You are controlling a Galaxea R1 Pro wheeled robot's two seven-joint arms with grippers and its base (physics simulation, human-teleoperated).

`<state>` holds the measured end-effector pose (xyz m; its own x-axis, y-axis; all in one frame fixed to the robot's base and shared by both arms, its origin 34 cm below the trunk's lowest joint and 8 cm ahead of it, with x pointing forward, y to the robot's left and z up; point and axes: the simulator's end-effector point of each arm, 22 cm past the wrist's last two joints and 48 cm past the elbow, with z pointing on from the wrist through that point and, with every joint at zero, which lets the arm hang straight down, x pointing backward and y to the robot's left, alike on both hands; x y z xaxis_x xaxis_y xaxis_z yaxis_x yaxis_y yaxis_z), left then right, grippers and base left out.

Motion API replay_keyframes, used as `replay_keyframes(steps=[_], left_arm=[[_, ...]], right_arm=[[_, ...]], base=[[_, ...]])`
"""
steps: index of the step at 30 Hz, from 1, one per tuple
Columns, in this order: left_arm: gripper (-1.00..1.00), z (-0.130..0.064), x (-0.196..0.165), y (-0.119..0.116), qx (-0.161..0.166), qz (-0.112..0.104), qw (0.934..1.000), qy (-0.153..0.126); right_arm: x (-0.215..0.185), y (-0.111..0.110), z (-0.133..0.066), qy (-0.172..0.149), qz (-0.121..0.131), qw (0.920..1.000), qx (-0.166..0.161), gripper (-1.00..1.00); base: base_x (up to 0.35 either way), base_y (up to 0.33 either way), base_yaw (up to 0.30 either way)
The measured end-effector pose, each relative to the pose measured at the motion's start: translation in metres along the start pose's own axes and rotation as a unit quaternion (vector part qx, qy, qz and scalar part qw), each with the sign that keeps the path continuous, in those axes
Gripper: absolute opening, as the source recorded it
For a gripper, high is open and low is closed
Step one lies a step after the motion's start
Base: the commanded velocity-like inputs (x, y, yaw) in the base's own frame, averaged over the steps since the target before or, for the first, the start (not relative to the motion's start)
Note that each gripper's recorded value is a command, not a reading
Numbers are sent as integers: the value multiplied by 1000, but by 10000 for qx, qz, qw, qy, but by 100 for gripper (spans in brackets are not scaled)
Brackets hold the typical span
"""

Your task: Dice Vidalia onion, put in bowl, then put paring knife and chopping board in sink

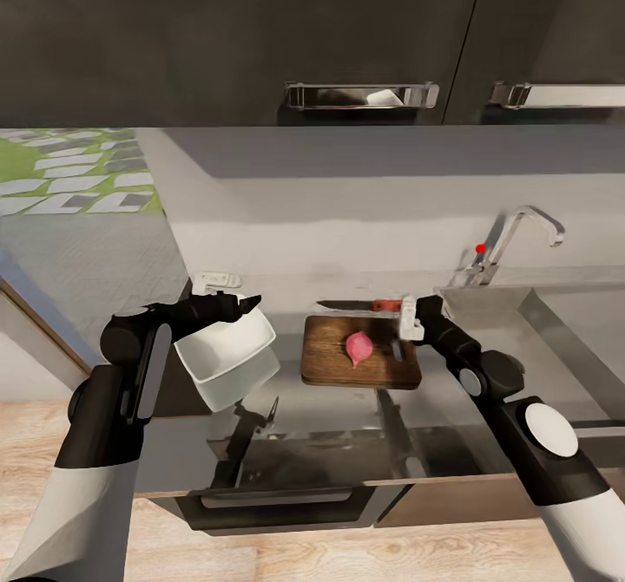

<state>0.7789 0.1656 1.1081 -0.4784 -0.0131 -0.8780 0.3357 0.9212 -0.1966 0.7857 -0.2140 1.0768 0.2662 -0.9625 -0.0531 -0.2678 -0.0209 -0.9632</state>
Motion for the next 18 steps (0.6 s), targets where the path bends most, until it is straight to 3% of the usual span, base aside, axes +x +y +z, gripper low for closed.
replay_keyframes(steps=[4,10,18], left_arm=[[100,0,0,0,-1,1,10000,1],[100,0,0,0,1,1,10000,0],[100,0,0,0,1,0,10000,0]], right_arm=[[18,-14,-4,63,28,9998,198,-100],[27,-29,-11,-214,-110,9988,415,-100],[47,-41,-20,-264,-167,9979,562,-100]], base=[[0,0,0],[0,0,0],[0,0,0]])
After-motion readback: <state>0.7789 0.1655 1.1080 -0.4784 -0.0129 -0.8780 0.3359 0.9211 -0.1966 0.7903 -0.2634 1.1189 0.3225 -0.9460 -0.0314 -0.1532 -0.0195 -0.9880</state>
